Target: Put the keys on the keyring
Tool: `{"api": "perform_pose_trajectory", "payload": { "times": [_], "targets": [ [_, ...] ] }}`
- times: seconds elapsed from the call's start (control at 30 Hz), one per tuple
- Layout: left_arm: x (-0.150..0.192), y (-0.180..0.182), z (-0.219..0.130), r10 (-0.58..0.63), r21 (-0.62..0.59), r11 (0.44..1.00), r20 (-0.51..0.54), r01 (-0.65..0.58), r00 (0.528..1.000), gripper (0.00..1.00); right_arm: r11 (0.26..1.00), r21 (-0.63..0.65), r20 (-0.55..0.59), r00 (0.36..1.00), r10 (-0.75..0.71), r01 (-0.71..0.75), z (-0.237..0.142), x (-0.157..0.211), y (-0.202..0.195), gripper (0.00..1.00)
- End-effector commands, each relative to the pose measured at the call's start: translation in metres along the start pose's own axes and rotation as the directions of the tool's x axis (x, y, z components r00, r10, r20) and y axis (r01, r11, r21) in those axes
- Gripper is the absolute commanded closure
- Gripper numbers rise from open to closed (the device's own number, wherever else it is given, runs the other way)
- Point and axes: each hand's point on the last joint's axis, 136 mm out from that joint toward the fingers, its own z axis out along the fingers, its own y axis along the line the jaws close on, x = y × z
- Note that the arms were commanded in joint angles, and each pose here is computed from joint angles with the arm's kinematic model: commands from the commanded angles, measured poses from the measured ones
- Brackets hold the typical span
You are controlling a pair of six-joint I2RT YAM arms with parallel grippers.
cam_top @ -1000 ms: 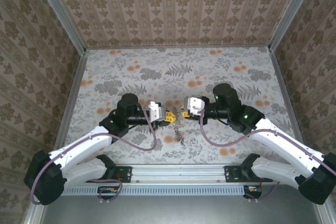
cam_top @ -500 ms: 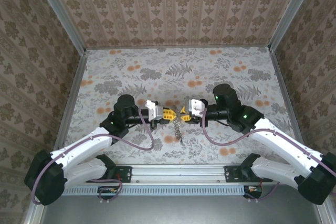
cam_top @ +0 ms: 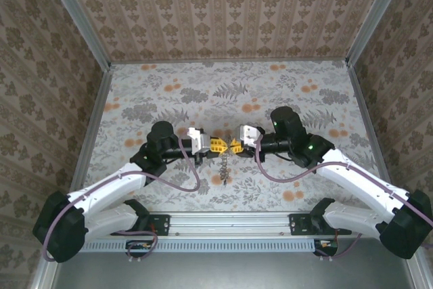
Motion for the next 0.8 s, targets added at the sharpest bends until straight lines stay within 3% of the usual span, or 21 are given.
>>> {"api": "perform_pose_trajectory", "payload": {
  "times": [0.0, 0.27, 0.47, 0.77],
  "targets": [
    [-0.022, 0.004, 0.002, 0.052, -0.006, 0.999, 0.074, -0.052, 0.996, 1.00, 0.999, -0.043, 0.068, 0.998, -0.005, 0.008, 0.004, -0.012, 0.007, 0.84],
    [-0.023, 0.008, 0.004, 0.047, -0.015, 0.999, 0.089, -0.046, 0.995, 1.00, 0.999, -0.041, 0.131, 0.991, 0.006, -0.001, 0.010, -0.021, 0.003, 0.84],
    [-0.022, 0.010, 0.005, 0.032, -0.027, 0.999, 0.087, -0.030, 0.996, 1.00, 1.000, -0.023, 0.119, 0.993, 0.007, -0.004, 0.011, -0.020, -0.001, 1.00],
    [0.034, 0.000, -0.007, -0.030, -0.029, 0.999, -0.210, 0.025, 0.977, 0.88, 0.997, 0.027, -0.115, 0.991, -0.069, 0.073, -0.002, -0.001, -0.007, 1.00]
  ]
}}
